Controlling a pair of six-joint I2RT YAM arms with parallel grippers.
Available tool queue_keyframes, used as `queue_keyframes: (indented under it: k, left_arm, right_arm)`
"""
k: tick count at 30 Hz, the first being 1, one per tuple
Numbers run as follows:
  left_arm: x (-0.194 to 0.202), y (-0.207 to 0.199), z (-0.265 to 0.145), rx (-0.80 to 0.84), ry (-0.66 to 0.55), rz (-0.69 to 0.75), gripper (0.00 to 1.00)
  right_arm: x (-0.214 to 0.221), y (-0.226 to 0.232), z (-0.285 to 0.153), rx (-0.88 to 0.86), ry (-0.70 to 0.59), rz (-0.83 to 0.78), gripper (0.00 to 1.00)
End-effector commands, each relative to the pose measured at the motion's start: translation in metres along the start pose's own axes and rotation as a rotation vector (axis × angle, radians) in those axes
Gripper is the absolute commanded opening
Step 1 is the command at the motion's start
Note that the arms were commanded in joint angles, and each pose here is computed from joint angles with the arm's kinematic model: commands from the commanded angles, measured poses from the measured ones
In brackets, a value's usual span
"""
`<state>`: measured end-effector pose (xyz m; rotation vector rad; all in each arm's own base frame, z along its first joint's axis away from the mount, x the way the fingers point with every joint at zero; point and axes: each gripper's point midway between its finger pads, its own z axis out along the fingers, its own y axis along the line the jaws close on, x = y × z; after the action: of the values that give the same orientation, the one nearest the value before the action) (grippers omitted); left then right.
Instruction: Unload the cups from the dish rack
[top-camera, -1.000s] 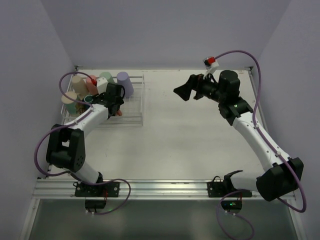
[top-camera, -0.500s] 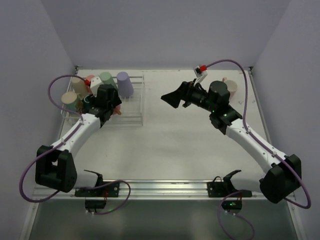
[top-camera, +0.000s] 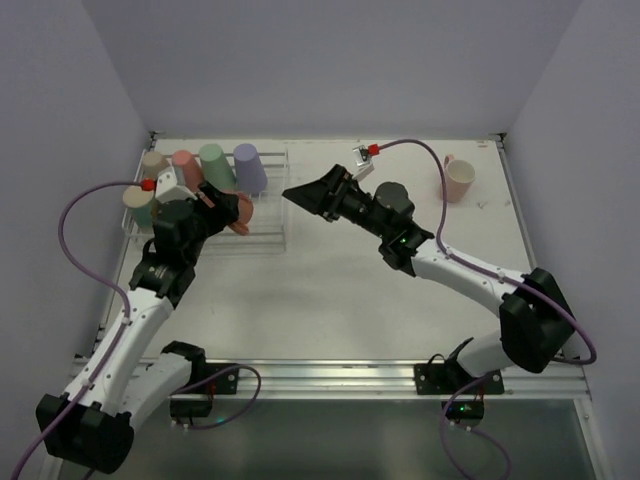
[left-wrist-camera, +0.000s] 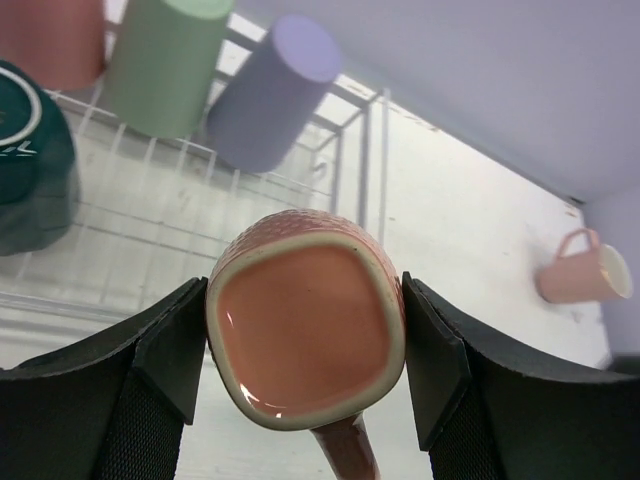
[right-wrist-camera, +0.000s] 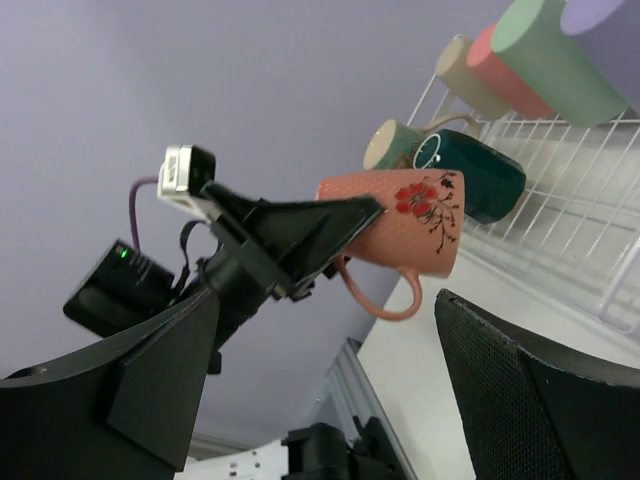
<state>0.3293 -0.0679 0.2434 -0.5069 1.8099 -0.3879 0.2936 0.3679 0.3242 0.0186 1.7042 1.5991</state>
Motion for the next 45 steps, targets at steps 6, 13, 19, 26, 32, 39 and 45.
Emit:
queue_keyframes:
  k: [6, 13, 19, 26, 32, 39, 45]
  left_arm:
    - [-0.042, -0.079, -0.055, 0.443, -0.111, -0.14, 0.27]
    - [-0.037, -0.102, -0.071, 0.586, -0.061, -0.201, 0.27]
    - [-0.044, -0.118, -0.082, 0.67, -0.054, -0.241, 0.27]
    - [-0.05, -0.126, -0.093, 0.724, -0.054, -0.293, 0.3]
    - [-0.046, -0.135, -0.098, 0.791, -0.016, -0.348, 0.33]
    - [-0.049, -0.14, -0.104, 0.822, -0.012, -0.353, 0.39]
    - [-0.048, -0.141, -0.103, 0.812, 0.001, -0.318, 0.68]
  right_arm:
    - [-0.004, 0.001, 0.025, -0.067, -0.061, 0.209, 0.89]
    - [0.018, 0.017, 0.033, -0.184, 0.024, 0.239, 0.85]
    - [0.027, 0.041, 0.027, -0.351, 0.073, 0.252, 0.75]
    - [0.021, 0.06, 0.013, -0.465, 0.047, 0.253, 0.5]
    - [0.014, 0.083, 0.003, -0.558, 0.042, 0.259, 0.34]
    - [0.01, 0.095, -0.004, -0.597, 0.037, 0.234, 0.22]
    - [0.008, 0.099, -0.012, -0.592, 0.026, 0.198, 0.0]
